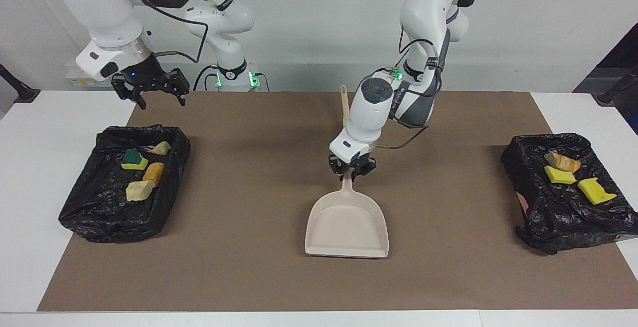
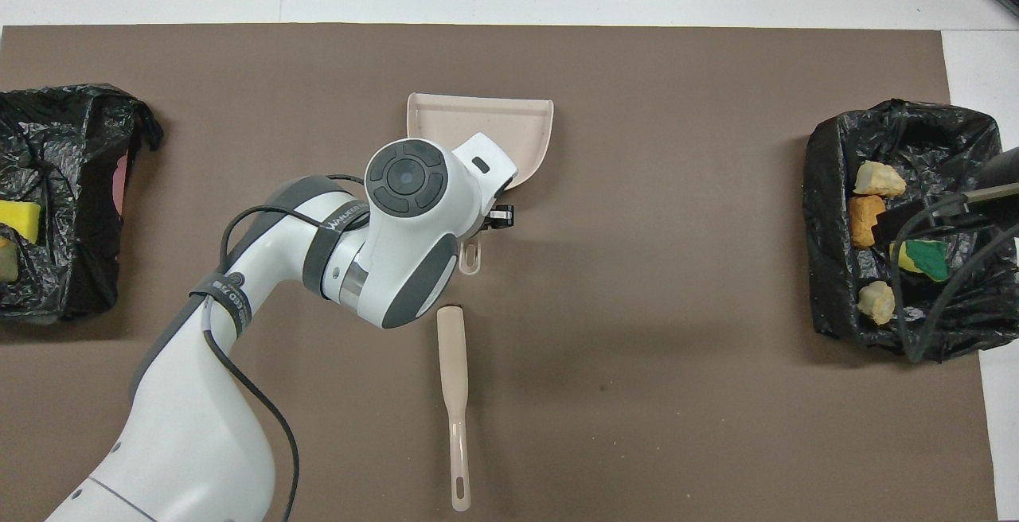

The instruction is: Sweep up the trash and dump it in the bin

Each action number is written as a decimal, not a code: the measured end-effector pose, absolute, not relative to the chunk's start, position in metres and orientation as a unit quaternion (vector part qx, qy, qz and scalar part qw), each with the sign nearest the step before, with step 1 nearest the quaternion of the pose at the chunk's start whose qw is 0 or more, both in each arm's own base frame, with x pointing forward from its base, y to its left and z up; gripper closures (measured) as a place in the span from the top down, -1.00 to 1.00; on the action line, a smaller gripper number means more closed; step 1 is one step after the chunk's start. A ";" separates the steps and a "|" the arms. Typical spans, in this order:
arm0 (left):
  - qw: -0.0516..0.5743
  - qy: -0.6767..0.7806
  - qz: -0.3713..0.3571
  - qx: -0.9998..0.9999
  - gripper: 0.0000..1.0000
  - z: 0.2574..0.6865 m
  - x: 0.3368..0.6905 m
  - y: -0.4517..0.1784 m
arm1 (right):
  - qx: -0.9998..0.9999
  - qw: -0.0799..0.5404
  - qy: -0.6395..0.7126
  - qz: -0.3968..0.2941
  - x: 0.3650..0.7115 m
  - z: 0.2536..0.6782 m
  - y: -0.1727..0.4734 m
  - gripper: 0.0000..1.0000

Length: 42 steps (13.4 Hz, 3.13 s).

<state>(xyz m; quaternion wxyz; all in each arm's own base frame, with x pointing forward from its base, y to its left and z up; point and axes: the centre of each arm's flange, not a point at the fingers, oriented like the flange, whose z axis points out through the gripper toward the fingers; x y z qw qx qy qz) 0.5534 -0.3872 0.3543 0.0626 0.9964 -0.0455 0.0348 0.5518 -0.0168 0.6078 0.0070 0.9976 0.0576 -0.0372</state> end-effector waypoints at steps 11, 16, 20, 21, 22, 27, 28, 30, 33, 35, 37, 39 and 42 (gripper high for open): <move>0.057 0.044 0.064 0.995 1.00 0.434 0.595 -0.283 | 0.998 0.007 0.058 -0.037 0.552 0.608 -0.017 1.00; 0.023 0.028 0.029 0.999 1.00 0.510 0.588 -0.170 | 0.998 0.007 0.058 -0.037 0.552 0.608 -0.017 1.00; 0.013 -0.007 0.018 1.000 1.00 0.545 0.577 -0.107 | 0.998 0.007 0.058 -0.037 0.552 0.608 -0.017 1.00; 0.012 -0.014 0.015 1.000 1.00 0.551 0.574 -0.094 | 0.998 0.007 0.058 -0.037 0.552 0.608 -0.017 1.00; 0.011 -0.020 0.014 1.000 1.00 0.556 0.572 -0.082 | 0.998 0.007 0.058 -0.037 0.552 0.608 -0.017 1.00; 0.005 -0.011 0.037 0.999 1.00 0.616 0.541 -0.025 | 0.998 0.007 0.058 -0.037 0.552 0.608 -0.017 1.00; 0.005 -0.007 0.040 0.999 1.00 0.630 0.532 -0.021 | 0.998 0.007 0.058 -0.037 0.552 0.608 -0.017 1.00; 0.004 -0.007 0.056 0.998 1.00 0.656 0.521 -0.021 | 0.998 0.007 0.058 -0.037 0.552 0.608 -0.017 1.00; 0.005 -0.008 0.069 0.998 1.00 0.676 0.517 -0.023 | 0.998 0.007 0.058 -0.037 0.552 0.608 -0.017 1.00; 0.005 -0.009 0.067 0.998 1.00 0.677 0.515 -0.024 | 0.998 0.007 0.058 -0.037 0.552 0.608 -0.017 1.00; 0.007 -0.003 0.065 0.998 1.00 0.678 0.512 -0.028 | 0.998 0.007 0.058 -0.037 0.552 0.608 -0.017 1.00; 0.018 0.001 0.062 0.998 1.00 0.678 0.510 -0.033 | 0.998 0.007 0.058 -0.037 0.552 0.608 -0.017 1.00; 0.021 0.001 0.056 0.998 1.00 0.677 0.508 -0.034 | 0.998 0.007 0.058 -0.037 0.552 0.608 -0.017 1.00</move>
